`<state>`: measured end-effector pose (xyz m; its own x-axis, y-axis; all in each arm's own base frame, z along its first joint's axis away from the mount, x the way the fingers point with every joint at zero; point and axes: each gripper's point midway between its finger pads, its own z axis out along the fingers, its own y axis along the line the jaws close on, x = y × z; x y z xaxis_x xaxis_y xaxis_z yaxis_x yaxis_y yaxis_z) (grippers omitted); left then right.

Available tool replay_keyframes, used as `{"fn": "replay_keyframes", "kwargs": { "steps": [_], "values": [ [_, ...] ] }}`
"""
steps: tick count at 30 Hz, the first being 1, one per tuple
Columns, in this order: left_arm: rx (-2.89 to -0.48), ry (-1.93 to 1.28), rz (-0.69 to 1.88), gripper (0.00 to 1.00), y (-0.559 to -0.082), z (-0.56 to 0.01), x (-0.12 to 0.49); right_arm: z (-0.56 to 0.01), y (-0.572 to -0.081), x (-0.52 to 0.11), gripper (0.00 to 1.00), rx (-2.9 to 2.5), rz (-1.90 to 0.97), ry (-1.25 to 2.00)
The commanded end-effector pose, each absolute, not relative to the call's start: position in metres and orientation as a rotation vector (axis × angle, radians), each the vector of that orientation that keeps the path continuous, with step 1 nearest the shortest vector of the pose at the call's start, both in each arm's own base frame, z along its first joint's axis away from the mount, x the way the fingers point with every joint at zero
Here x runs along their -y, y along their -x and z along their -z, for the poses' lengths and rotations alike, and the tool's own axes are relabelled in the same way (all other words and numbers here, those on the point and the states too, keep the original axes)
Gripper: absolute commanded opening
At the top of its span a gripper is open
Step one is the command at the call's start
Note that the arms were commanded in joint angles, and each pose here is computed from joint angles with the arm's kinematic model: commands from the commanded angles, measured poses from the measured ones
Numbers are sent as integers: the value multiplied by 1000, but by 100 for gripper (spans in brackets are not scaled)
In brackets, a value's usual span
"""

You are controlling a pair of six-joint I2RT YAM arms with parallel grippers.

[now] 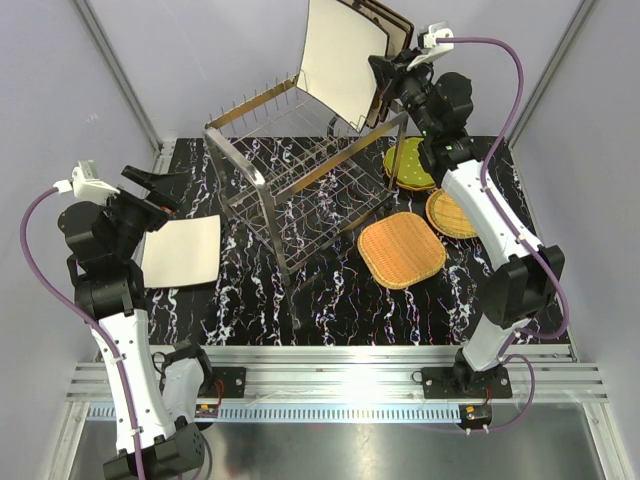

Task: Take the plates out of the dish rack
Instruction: Grab a plate with the right arm

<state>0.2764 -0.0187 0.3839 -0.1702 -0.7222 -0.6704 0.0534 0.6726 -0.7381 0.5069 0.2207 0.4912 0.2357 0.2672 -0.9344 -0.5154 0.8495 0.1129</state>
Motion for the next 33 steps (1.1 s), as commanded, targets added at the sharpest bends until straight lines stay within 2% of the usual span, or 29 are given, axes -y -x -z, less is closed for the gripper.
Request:
{"fn": "replay_keyframes", "kwargs": {
  "steps": [1,6,12,33],
  "values": [
    [-1567,501,771,99,-275,-400,24,-479,-516,-218,0,-1268,-550,245],
    [-1564,498,770,99,-274,-402,24,-548,-502,-214,0,-1110,-541,256],
    [-1551,491,769,99,-272,-406,25,-600,-493,-207,0,-980,-491,273],
    [-1510,447,782,99,-267,-420,29,-672,-460,-198,0,-800,-521,252]
  ]
}}
